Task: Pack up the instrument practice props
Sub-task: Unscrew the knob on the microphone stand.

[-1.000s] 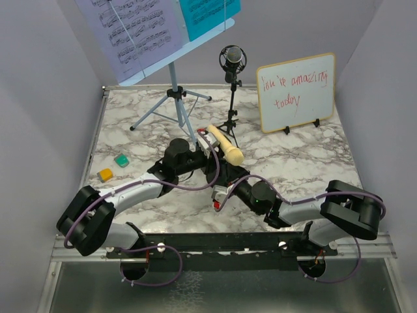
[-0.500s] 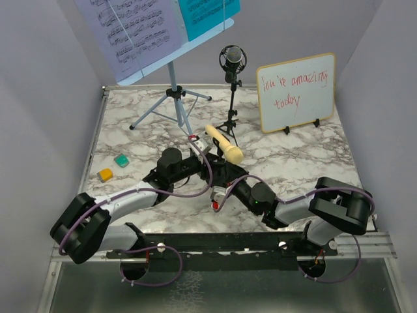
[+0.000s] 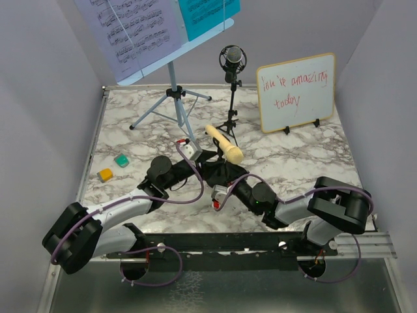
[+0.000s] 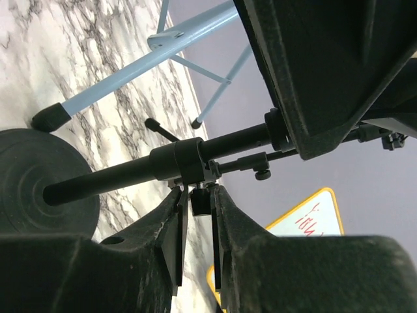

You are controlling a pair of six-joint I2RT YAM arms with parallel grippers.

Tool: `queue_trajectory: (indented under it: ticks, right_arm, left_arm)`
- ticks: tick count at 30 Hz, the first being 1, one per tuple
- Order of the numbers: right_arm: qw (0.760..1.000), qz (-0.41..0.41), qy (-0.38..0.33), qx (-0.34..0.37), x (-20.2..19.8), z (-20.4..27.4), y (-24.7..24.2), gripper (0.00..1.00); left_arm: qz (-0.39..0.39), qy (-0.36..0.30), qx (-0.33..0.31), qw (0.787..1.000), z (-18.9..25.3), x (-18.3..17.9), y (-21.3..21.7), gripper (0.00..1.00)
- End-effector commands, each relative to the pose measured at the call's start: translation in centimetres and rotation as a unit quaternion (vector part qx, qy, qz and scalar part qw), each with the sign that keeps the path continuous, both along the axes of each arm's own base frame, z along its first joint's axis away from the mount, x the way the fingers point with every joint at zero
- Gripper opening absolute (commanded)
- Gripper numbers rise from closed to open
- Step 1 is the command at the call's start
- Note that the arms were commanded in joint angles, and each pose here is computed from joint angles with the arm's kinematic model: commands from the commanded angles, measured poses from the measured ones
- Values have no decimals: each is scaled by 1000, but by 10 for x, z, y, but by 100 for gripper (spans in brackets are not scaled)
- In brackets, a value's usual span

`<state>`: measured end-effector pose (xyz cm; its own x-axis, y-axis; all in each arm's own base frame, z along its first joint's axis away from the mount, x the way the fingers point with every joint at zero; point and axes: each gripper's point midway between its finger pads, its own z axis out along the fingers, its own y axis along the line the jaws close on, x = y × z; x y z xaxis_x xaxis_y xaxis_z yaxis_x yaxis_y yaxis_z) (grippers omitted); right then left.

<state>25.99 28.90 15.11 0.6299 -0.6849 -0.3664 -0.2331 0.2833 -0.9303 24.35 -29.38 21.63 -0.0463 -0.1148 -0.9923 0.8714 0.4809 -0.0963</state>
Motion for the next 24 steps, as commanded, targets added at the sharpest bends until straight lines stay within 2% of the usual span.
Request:
queue_trajectory:
  ticks: [1,18,24]
  right_arm:
    - [992,27,112,-50,-19,-64,-4,26]
    - [990,48,134,4,-24,-62,5,29]
    - [984,62,148,82,-30,-42,6,40]
  left_arm:
    - [8,-16,-29,999,18,4,-1,50]
    - [12,-35,-90,995,37,16,-11,51]
    - [29,-34,-87,995,31,20,-7,51]
